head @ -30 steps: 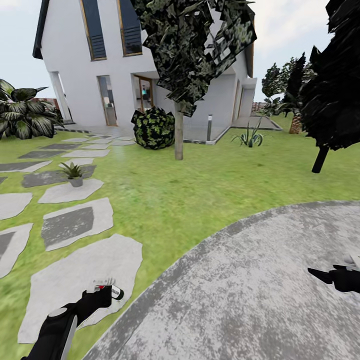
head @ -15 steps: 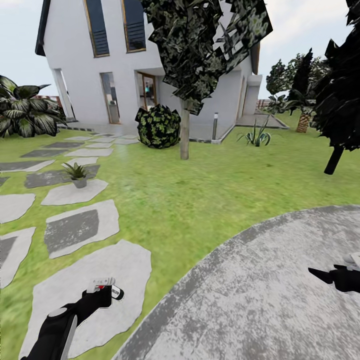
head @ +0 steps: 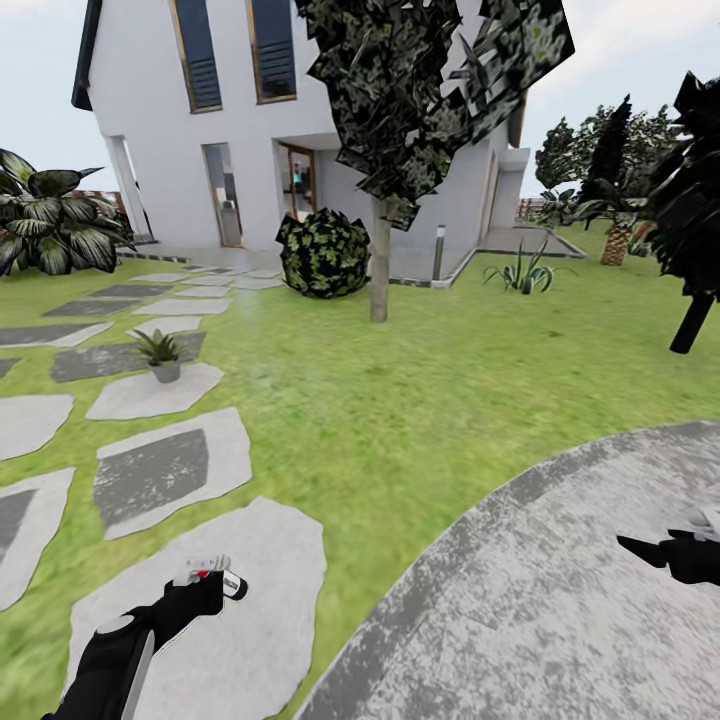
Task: Pick up the pesticide atomizer in the garden and spray insectifuge to fully cover both potted plants in the garden.
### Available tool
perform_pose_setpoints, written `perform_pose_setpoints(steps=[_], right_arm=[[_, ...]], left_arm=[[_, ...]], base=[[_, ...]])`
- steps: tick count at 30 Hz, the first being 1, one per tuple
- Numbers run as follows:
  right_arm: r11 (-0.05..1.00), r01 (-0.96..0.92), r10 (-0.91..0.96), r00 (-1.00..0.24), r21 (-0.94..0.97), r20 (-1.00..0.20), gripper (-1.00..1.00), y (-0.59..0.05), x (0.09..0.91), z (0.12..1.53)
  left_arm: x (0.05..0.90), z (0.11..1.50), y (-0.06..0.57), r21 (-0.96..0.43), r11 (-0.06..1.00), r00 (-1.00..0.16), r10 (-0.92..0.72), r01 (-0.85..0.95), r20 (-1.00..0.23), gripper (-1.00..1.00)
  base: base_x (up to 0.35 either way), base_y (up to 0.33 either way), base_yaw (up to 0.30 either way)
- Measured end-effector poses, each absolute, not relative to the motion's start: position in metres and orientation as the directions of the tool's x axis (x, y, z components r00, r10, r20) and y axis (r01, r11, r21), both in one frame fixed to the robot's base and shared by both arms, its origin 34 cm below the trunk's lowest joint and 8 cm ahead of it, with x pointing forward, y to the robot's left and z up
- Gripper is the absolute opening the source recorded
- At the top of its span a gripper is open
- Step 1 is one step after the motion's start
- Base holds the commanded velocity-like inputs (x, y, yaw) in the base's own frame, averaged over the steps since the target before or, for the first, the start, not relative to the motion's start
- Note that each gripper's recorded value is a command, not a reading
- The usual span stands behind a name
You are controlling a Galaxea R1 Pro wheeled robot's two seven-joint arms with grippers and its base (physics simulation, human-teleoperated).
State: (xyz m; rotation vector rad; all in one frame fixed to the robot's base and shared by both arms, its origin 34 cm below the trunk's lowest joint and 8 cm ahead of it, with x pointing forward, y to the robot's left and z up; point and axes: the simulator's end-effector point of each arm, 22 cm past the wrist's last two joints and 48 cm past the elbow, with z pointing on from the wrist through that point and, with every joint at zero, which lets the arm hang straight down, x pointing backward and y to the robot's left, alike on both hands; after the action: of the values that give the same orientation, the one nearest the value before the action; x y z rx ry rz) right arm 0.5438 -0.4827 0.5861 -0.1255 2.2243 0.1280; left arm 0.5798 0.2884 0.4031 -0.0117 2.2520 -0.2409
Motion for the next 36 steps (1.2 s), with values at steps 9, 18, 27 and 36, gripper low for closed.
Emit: perform_pose_setpoints(steps=[9,18,27,36], right_arm=[[0.99,-0.136,-0.046,-0.609,0.047,-0.792,1.0,-0.483,0.5438,0.5862],[0.989,-0.137,-0.046,-0.608,0.048,-0.793,1.0,-0.4819,0.544,0.5862],[0.989,-0.137,-0.046,-0.608,0.048,-0.793,1.0,-0.4819,0.544,0.5861],[0.99,-0.136,-0.046,-0.609,0.048,-0.792,1.0,-0.4822,0.5441,0.5857]], left_arm=[[0.5794,0.4027,0.2884,-0.178,0.981,-0.641,-0.09,0.073,-0.762,-1.0],[0.5796,0.4028,0.2884,-0.177,0.981,-0.641,-0.09,0.073,-0.762,-1.0],[0.5794,0.4027,0.2884,-0.178,0.981,-0.641,-0.091,0.073,-0.762,-1.0],[0.5792,0.4019,0.2885,-0.177,0.982,-0.643,-0.09,0.073,-0.761,-1.0]], base=[[0.212,0.294,0.0],[0.197,0.303,0.0],[0.195,0.303,0.0],[0.195,0.303,0.0]])
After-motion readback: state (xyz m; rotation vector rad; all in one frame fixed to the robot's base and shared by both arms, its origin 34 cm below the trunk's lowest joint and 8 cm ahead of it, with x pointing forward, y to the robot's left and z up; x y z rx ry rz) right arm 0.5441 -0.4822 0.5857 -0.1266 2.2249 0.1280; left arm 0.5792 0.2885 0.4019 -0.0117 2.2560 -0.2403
